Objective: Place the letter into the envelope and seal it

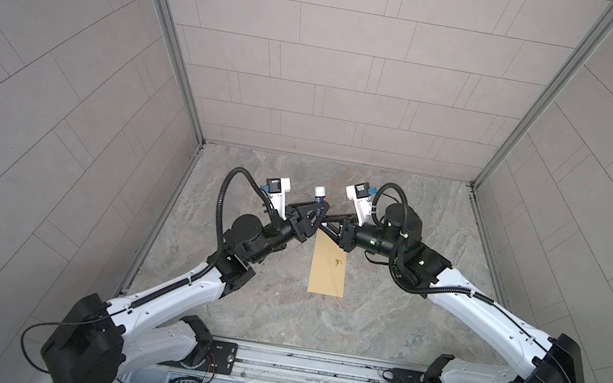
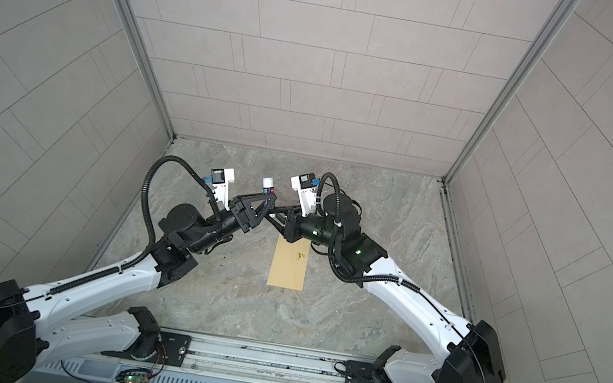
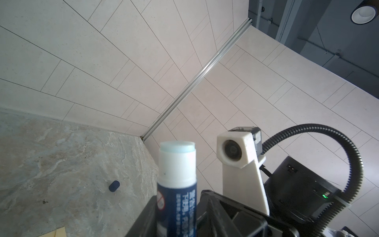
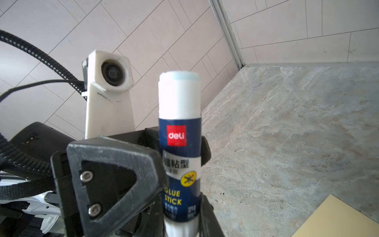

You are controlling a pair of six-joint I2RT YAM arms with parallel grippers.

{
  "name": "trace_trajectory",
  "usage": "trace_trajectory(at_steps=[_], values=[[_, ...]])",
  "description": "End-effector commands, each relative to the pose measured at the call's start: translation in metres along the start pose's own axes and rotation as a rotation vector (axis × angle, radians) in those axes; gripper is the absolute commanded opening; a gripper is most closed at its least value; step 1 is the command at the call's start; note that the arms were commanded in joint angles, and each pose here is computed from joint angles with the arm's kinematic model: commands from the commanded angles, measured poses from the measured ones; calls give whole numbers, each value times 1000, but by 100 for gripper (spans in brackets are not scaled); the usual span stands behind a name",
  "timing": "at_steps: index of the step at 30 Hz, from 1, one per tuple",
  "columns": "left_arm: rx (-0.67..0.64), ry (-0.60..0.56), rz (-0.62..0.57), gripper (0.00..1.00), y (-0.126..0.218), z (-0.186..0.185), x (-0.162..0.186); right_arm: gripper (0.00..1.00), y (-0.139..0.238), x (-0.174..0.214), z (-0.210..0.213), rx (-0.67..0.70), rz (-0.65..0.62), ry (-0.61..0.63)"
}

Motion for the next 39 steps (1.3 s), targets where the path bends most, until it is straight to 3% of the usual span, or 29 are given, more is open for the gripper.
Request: trace_trajectory(at_steps=[1,8,20,27,29,34,39], values=[[59,-41,3,43,4,-13,-3,0,10,-12,9,-13,-27,55],[45,-53,2,34,6,-12,-3,0,10,-7,12,-38,32,79],[19,-75,1,37,7,-9,-4,0,8,-1,13,-63,88,102],[9,-71,1,4,7,-6,-4,0,9,-2,12,-51,85,105],[1,-68,-12,0,9,-5,-5,1,11,-4,13,-47,79,107],[-12,-7,-92,0,13,-5,-13,43,17,-9,13,-20,16,94],[25,83,-143,0,12,-14,-23,59,23,-9,15,-65,-114,-15]])
Point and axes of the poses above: each gripper's point midway between its finger pads, its own y axis back along the fingers, its own z axis along the line the jaws close on, x = y × z, the point moved 7 cm from there along y, back along the fingers, and after that the axes turned 8 degrees about y, right-handed, at the moved point
